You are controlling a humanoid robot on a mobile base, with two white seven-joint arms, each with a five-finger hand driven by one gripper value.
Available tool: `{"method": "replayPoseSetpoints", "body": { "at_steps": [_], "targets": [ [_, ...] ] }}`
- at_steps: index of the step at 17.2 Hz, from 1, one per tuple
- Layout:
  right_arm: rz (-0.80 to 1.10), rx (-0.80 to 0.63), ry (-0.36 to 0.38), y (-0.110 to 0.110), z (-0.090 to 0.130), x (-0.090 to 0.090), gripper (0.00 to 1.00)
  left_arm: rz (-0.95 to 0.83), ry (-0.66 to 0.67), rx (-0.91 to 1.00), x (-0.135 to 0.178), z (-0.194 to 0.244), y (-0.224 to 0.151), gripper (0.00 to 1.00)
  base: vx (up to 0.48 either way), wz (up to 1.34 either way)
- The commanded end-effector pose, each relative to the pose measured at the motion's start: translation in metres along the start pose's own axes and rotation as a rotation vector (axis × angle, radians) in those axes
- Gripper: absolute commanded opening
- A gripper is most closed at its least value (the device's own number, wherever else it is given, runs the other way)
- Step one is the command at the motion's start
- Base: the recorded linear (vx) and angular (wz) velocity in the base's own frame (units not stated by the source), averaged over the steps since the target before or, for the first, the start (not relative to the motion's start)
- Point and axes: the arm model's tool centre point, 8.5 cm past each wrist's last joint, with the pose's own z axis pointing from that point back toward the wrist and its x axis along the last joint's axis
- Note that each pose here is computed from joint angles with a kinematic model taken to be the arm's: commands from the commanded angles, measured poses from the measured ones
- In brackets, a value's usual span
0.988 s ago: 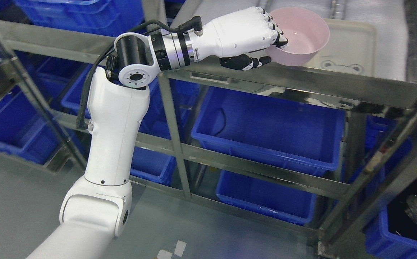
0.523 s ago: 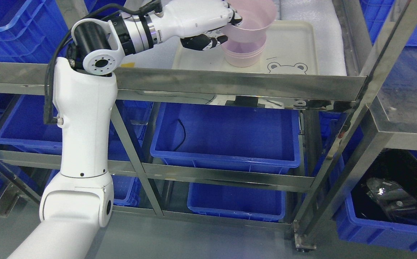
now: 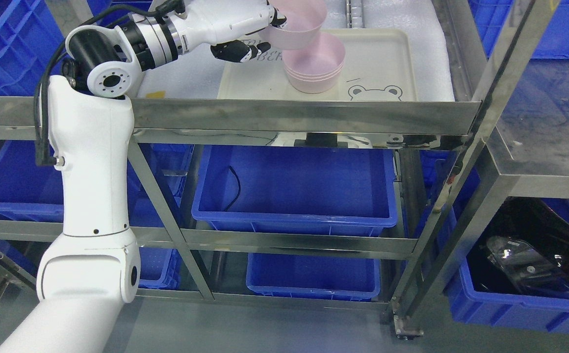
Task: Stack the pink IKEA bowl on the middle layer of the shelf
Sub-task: 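Move the held bowl over the stack of pink bowls on the tray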
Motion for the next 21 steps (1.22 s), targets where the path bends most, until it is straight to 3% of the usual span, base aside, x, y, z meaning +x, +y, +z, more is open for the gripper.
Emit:
{"method": "replayPoseSetpoints", "body": {
  "at_steps": [1, 6, 14, 21],
  "targets": [
    [0.002, -0.016, 0.007, -0.01, 0.0, -0.01, 1.0, 0.037, -0.056, -0.111, 0.002, -0.053, -0.003, 0.02, -0.003, -0.16],
    [0.002, -0.016, 0.007, -0.01, 0.0, -0.01, 1.0, 0.033, -0.07, -0.202, 0.011, -0.065, -0.028, 0.02, 0.01, -0.04],
    [0.002, -0.016, 0.007, -0.01, 0.0, -0.01, 1.0, 0.077, -0.103, -0.212, 0.023, -0.084, -0.038, 0.03, 0.0, 0.02],
    [0.002, -0.016, 0.007, -0.01, 0.0, -0.01, 1.0, 0.085, -0.083, -0.275, 0.018, -0.087, -0.053, 0.03, 0.0, 0.0]
  ]
}}
